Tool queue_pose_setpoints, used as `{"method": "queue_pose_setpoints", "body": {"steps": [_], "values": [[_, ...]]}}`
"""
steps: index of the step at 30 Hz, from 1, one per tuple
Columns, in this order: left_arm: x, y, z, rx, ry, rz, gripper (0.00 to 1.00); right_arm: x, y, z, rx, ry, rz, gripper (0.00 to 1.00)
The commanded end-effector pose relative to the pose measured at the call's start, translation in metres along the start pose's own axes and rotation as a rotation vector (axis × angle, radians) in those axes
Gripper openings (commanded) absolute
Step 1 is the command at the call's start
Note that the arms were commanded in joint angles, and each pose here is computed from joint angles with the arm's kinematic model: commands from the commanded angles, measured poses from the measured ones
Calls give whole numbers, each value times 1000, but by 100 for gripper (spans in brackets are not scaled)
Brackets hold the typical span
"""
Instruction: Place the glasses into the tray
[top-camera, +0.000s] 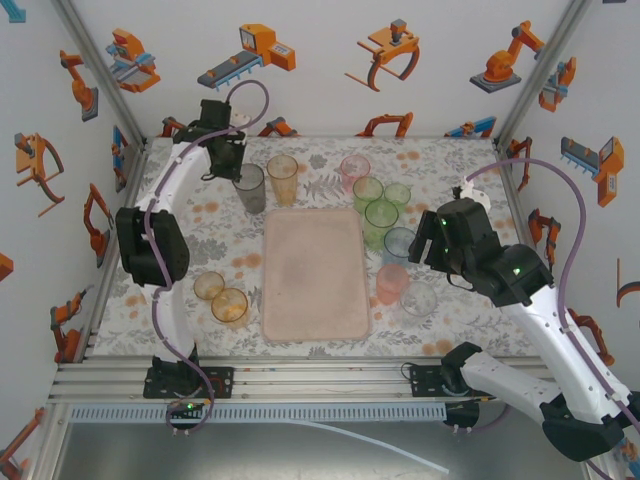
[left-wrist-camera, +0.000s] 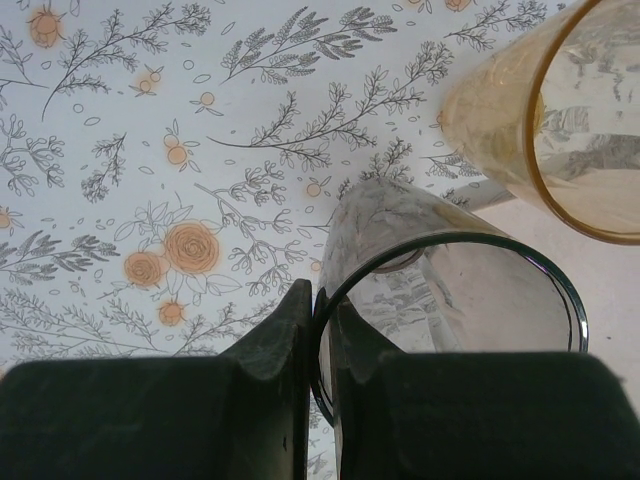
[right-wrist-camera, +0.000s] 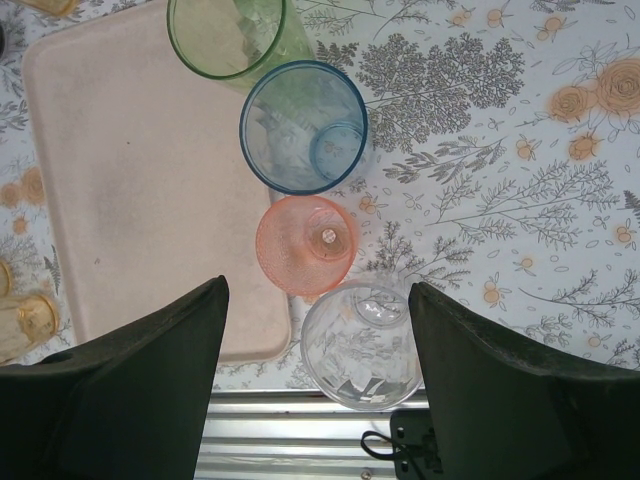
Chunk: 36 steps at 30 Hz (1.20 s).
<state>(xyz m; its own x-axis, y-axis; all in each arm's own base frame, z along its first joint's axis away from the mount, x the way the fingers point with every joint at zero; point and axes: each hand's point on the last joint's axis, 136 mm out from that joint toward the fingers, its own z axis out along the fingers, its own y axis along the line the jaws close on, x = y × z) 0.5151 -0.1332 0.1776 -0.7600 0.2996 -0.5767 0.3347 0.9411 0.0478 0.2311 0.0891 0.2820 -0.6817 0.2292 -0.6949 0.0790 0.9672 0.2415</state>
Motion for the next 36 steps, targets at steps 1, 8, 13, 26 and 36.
{"method": "queue_pose_setpoints", "body": {"steps": [1,8,13,26,36], "values": [[-3,-1,-31,-3,-18,20,8,-3,2,-1,-9,-20,9,67],[0,-3,-61,4,-21,40,8,-4,1,-1,-3,-22,-4,68],[0,-10,-91,23,-41,46,10,-6,3,-1,-6,-27,-8,68],[25,-90,-151,159,-52,181,11,-4,4,2,-11,-21,-14,68],[68,-161,-177,271,-37,343,13,-2,1,0,-10,-24,-1,68]]}}
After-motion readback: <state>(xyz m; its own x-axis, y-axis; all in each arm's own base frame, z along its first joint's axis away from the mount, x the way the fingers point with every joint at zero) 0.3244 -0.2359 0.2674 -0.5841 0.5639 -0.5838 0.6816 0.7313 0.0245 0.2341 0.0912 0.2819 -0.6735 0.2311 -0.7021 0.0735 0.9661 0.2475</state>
